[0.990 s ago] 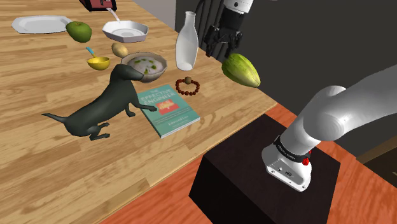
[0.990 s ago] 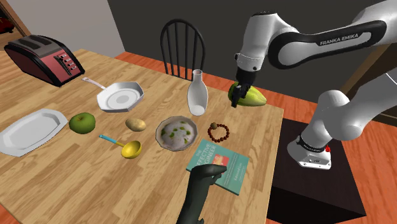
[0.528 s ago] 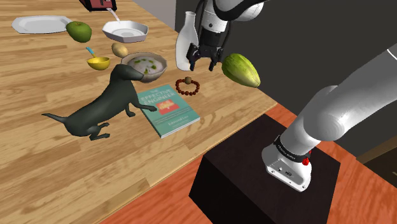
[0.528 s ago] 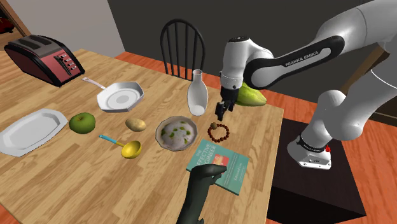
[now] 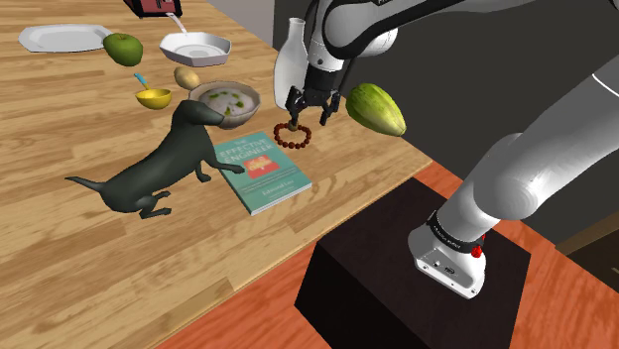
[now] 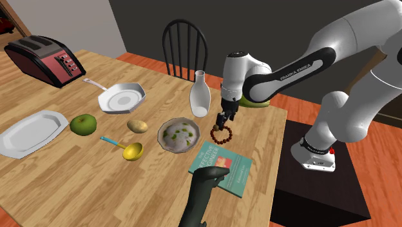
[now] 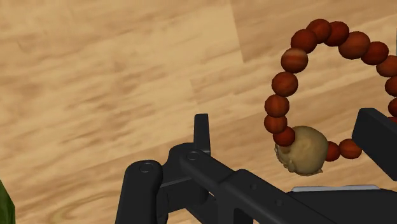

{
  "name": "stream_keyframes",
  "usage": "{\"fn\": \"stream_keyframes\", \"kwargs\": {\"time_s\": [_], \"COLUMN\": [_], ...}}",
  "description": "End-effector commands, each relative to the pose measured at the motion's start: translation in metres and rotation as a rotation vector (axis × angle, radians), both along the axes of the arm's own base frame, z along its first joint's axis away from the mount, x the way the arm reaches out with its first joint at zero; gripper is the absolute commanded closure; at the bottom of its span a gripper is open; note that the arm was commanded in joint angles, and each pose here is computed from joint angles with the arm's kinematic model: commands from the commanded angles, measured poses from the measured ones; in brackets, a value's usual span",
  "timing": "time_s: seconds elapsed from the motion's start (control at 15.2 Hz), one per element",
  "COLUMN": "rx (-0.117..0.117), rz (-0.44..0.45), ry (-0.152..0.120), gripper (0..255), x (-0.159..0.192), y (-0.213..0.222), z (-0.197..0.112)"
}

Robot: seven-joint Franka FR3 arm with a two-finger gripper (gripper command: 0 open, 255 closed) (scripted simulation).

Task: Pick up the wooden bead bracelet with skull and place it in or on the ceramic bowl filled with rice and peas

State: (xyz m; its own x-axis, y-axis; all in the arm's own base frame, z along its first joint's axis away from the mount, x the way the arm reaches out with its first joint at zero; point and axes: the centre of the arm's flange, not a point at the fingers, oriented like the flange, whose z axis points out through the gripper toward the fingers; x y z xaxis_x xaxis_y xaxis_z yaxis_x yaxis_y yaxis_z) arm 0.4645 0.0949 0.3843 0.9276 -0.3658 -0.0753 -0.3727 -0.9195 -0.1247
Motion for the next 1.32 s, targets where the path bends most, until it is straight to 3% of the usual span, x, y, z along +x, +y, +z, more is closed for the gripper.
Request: {"fn": "stream_keyframes", "kwargs": {"time_s": [0.0, 0.4, 0.46, 1.06, 1.25], "rx": [0.0, 0.0, 0.0, 0.0, 0.0], "rz": [0.0, 0.0, 0.0, 0.0, 0.0], "ry": [-0.001, -0.001, -0.001, -0.001, -0.001], "gripper": [0, 0, 255, 255, 255], "x": [0.001, 0.001, 0.001, 0.001, 0.001], "y": [0.0, 0.0, 0.0, 0.0, 0.0], "z": [-0.004, -0.004, -0.004, -0.004, 0.012]}}
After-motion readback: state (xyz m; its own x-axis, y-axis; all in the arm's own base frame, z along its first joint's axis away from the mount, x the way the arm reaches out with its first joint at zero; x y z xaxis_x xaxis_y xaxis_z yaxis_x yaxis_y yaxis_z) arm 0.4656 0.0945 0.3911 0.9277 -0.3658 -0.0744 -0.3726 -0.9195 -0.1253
